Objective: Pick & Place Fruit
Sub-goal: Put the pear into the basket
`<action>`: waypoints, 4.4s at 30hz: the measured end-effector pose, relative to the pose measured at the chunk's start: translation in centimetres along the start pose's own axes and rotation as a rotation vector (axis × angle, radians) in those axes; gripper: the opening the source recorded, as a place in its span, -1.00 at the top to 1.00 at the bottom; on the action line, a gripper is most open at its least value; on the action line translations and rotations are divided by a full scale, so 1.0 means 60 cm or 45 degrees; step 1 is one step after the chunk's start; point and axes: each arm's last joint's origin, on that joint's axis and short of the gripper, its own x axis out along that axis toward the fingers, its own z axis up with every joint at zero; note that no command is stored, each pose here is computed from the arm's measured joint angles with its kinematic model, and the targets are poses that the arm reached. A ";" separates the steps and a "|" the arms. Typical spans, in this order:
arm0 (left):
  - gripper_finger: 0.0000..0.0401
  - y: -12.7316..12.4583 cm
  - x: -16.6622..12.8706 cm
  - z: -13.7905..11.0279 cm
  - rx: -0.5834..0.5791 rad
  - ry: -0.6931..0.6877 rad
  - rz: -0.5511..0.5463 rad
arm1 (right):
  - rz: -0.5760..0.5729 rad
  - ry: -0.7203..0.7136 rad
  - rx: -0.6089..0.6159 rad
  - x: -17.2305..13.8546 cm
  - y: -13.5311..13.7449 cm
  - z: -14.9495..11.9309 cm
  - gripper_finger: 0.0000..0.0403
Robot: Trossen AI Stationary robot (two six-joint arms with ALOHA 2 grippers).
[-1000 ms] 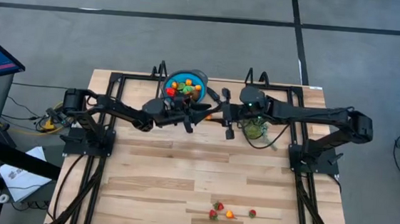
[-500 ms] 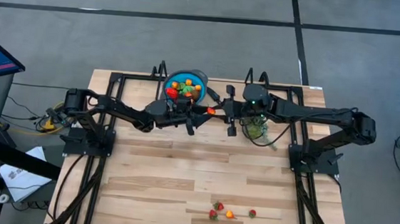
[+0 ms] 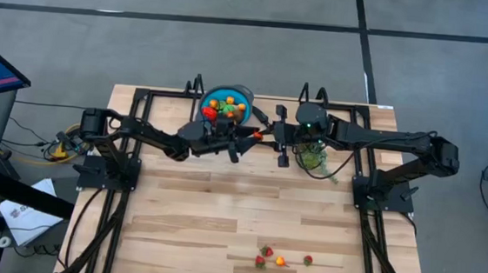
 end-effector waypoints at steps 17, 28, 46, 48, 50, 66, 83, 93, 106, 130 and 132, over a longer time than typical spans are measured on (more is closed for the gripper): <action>0.09 -0.002 0.008 0.001 0.011 0.046 0.002 | -0.002 -0.003 -0.003 0.000 0.000 0.000 0.57; 0.28 -0.002 0.008 0.000 0.007 0.056 -0.003 | -0.004 -0.001 -0.005 0.000 -0.001 0.000 0.57; 0.27 -0.002 0.008 -0.001 0.023 0.066 -0.004 | -0.040 0.021 -0.050 0.000 -0.002 -0.001 0.29; 0.27 -0.002 0.009 0.000 0.023 0.063 -0.001 | -0.040 0.022 -0.050 0.000 -0.002 -0.001 0.16; 0.27 0.000 0.009 0.001 0.024 0.060 0.003 | -0.039 0.023 -0.050 0.000 -0.002 -0.002 0.01; 0.28 0.011 0.008 -0.002 0.017 0.113 0.026 | -0.247 0.128 -0.096 -0.029 -0.015 0.001 -0.52; 0.69 0.023 0.009 0.002 0.051 0.148 0.023 | -0.219 0.273 0.090 -0.091 -0.032 -0.017 -0.52; 0.95 0.029 0.004 -0.014 0.043 0.396 -0.039 | -0.016 0.474 0.278 -0.097 -0.010 -0.045 -0.38; 0.99 -0.025 -0.046 0.007 0.364 0.629 0.098 | 0.151 0.546 0.396 -0.090 0.040 -0.044 0.25; 0.99 0.012 -0.091 -0.020 0.426 0.615 0.327 | -0.045 -0.031 0.249 -0.157 0.056 -0.086 0.99; 0.99 0.015 -0.091 -0.018 0.438 0.599 0.348 | -0.086 -0.098 0.211 -0.178 0.056 -0.087 0.99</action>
